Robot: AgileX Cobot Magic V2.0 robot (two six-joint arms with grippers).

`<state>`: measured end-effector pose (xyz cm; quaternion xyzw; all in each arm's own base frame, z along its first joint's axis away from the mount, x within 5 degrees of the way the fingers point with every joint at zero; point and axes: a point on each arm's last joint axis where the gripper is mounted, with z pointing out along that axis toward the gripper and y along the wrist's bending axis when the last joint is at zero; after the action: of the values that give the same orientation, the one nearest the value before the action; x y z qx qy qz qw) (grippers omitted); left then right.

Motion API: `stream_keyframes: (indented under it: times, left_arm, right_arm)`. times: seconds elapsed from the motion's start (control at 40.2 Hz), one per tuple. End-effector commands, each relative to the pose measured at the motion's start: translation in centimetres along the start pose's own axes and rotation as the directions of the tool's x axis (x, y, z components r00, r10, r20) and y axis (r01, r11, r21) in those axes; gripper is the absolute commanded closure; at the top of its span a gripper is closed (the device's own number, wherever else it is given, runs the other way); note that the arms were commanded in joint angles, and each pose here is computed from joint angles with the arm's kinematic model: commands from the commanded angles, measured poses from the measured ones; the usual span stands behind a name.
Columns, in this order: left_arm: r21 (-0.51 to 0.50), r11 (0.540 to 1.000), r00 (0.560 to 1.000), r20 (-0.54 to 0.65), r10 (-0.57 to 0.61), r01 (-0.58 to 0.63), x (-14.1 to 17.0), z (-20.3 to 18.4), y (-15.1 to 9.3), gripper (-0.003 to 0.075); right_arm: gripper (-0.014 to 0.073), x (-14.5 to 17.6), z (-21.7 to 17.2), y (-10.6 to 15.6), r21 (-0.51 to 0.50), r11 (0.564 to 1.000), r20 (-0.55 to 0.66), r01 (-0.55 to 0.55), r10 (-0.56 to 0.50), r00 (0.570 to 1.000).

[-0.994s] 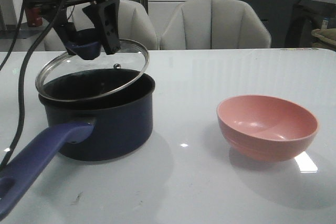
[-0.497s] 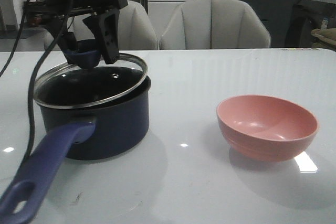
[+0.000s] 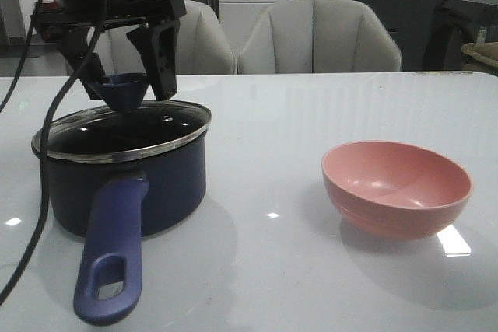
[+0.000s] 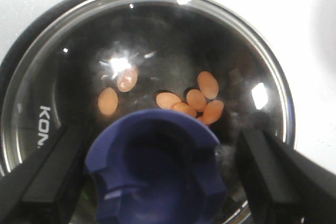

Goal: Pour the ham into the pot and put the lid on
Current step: 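Carry the lid over the saucepan and lower it onto the rim, then open the left gripper and lift it away from the lid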

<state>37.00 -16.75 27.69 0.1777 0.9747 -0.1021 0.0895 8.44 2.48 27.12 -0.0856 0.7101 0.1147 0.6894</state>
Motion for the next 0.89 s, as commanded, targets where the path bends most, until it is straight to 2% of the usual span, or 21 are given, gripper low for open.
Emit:
stream_keyframes:
  times: [0.0, 0.224, 0.472, 0.696, 0.87]
  left_arm:
    - [0.029, 0.999, 1.0, 0.021, 0.013, -0.013, 0.7, -2.9, -1.0, 0.0129]
    - [0.002, 1.0, 0.997, 0.076, 0.015, -0.015, 1.1, -5.2, -0.5, 0.0129]
    - [-0.034, 0.999, 0.977, 0.213, -0.029, 0.037, 3.1, -10.9, 1.6, 0.0167]
    - [-0.135, 0.986, 0.942, 0.333, -0.049, 0.1, 8.0, -15.5, 3.6, 0.0269]
    - [-0.169, 0.976, 0.875, 0.482, -0.042, 0.14, 13.2, -17.8, 4.0, 0.0281]
  right_arm:
    - [0.0443, -1.6, -0.1, -0.2, 0.027, 1.0, 0.099, 0.002, -0.005, 0.995]
    - [0.0443, -1.6, -0.1, -0.2, 0.027, 1.0, 0.099, 0.002, -0.005, 0.995]
    - [0.0443, -1.6, -0.1, -0.2, 0.027, 1.0, 0.099, 0.002, -0.005, 0.995]
    - [0.0443, -1.6, -0.1, -0.2, 0.027, 1.0, 0.099, 0.002, -0.005, 0.995]
    - [0.0443, -1.6, -0.1, -0.2, 0.027, 1.0, 0.099, 0.002, -0.005, 0.995]
